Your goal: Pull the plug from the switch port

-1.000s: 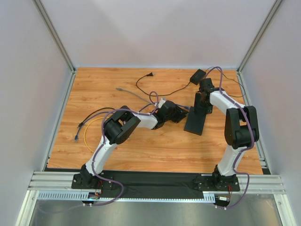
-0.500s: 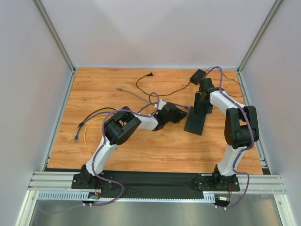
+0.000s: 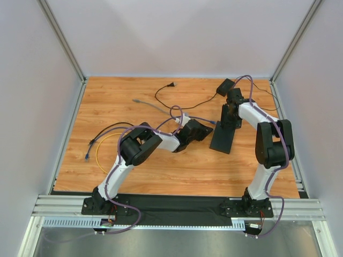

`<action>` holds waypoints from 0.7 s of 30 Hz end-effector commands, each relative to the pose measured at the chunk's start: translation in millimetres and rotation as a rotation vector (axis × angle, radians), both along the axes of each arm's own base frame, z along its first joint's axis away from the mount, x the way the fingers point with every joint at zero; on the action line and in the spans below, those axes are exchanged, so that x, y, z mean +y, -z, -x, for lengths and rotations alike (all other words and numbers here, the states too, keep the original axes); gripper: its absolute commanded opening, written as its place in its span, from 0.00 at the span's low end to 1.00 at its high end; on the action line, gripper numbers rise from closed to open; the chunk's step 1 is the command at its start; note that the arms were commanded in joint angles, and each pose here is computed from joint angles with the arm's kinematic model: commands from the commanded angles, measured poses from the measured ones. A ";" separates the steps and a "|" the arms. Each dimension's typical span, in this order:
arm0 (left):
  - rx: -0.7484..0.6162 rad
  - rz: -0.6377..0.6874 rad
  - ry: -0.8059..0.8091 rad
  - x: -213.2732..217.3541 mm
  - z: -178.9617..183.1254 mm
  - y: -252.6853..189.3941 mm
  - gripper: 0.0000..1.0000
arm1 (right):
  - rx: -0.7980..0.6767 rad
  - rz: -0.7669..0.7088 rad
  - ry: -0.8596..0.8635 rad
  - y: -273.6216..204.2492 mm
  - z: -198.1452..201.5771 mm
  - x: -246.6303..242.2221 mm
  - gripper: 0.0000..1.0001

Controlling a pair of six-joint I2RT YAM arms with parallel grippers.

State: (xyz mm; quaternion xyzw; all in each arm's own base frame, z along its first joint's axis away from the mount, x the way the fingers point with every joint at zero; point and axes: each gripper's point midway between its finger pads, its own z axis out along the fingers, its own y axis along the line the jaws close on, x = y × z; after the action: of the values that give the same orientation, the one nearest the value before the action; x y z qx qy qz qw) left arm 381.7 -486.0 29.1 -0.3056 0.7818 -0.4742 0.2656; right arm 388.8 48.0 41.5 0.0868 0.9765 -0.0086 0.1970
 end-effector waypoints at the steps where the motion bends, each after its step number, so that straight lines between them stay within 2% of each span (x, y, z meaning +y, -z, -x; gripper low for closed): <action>1: -0.039 -0.166 -0.002 17.4 4.9 21.0 0.21 | 0.068 0.018 -0.014 20.8 7.5 0.5 0.53; 11: -0.064 -0.181 -0.006 21.0 4.8 27.3 0.22 | 0.074 0.016 -0.015 23.8 6.4 2.3 0.53; 21: -0.061 -0.197 -0.043 41.9 -1.7 31.3 0.22 | 0.079 0.024 -0.014 25.3 7.5 1.4 0.53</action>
State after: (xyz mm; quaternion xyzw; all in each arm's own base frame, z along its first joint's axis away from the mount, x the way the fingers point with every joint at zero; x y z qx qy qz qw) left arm 383.7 -472.2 25.2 -0.2869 0.7788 -0.4639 0.3098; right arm 394.9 50.2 41.4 0.0840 0.9763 -0.0096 0.1994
